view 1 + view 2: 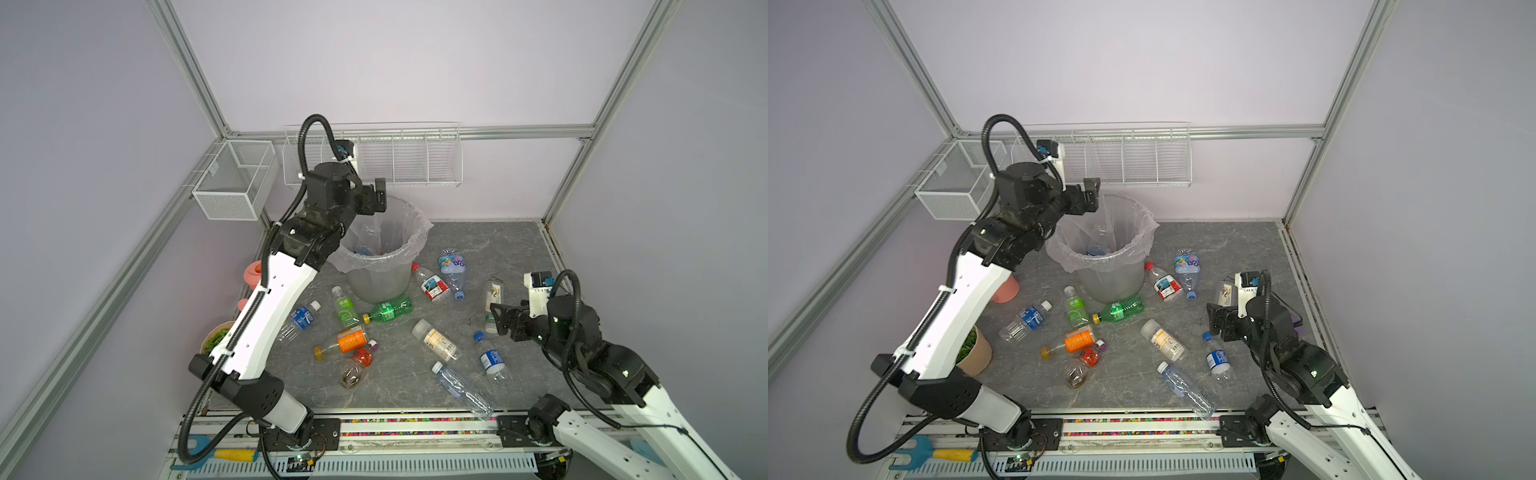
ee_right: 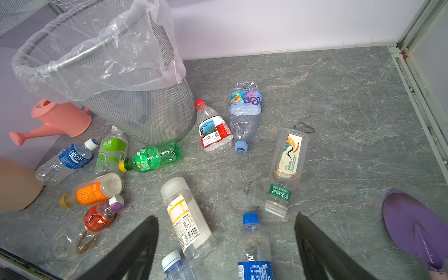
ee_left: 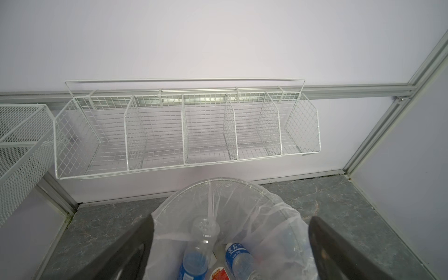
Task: Throw the plastic bottles in the bin
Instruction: Throw the plastic bottle into the trash bin, then pick up the plastic bottle from the center of the table.
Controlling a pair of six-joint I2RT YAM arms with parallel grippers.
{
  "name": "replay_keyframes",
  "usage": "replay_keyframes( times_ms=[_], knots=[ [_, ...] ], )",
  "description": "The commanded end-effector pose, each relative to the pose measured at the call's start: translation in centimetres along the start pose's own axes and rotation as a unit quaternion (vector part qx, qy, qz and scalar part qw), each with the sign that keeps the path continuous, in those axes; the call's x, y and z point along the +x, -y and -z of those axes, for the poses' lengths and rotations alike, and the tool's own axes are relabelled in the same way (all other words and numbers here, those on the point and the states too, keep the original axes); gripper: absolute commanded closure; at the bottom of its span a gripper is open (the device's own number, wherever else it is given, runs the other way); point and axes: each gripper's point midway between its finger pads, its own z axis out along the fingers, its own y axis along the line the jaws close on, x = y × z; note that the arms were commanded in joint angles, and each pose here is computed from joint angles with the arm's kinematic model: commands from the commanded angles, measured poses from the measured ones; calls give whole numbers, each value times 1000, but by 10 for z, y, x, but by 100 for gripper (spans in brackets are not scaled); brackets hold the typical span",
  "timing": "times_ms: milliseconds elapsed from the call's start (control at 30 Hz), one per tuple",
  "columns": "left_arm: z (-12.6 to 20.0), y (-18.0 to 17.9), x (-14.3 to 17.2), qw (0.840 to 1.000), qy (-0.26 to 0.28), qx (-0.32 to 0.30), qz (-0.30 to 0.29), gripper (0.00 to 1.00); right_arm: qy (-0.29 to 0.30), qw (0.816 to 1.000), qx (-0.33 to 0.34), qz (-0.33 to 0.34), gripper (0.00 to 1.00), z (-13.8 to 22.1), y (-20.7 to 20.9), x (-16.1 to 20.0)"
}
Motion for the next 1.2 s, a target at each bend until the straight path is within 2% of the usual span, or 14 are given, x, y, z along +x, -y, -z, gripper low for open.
replay_keyframes(
  times_ms=[0,133,367,600,833,1000,1167],
  knots=[
    [52,1,-45,996,80,35,26,1,-1,1000,-1,-7,10,-1,0,-1],
    [89,-1,-54,993,105,55,28,0,-4,1000,-2,-6,10,-4,-2,-1],
    [138,-7,-40,989,116,84,39,4,-7,1000,-7,-2,10,-5,-5,-2],
    [162,-15,5,991,83,94,53,10,-30,999,-28,21,10,-10,-15,2],
    [163,-23,63,995,6,83,57,15,-75,994,-62,51,10,-22,-32,10],
    [162,-27,106,994,-43,77,71,18,-114,986,-99,71,9,-38,-50,20],
    [173,-33,132,991,-62,74,90,21,-161,974,-130,93,6,-55,-68,30]
  ],
)
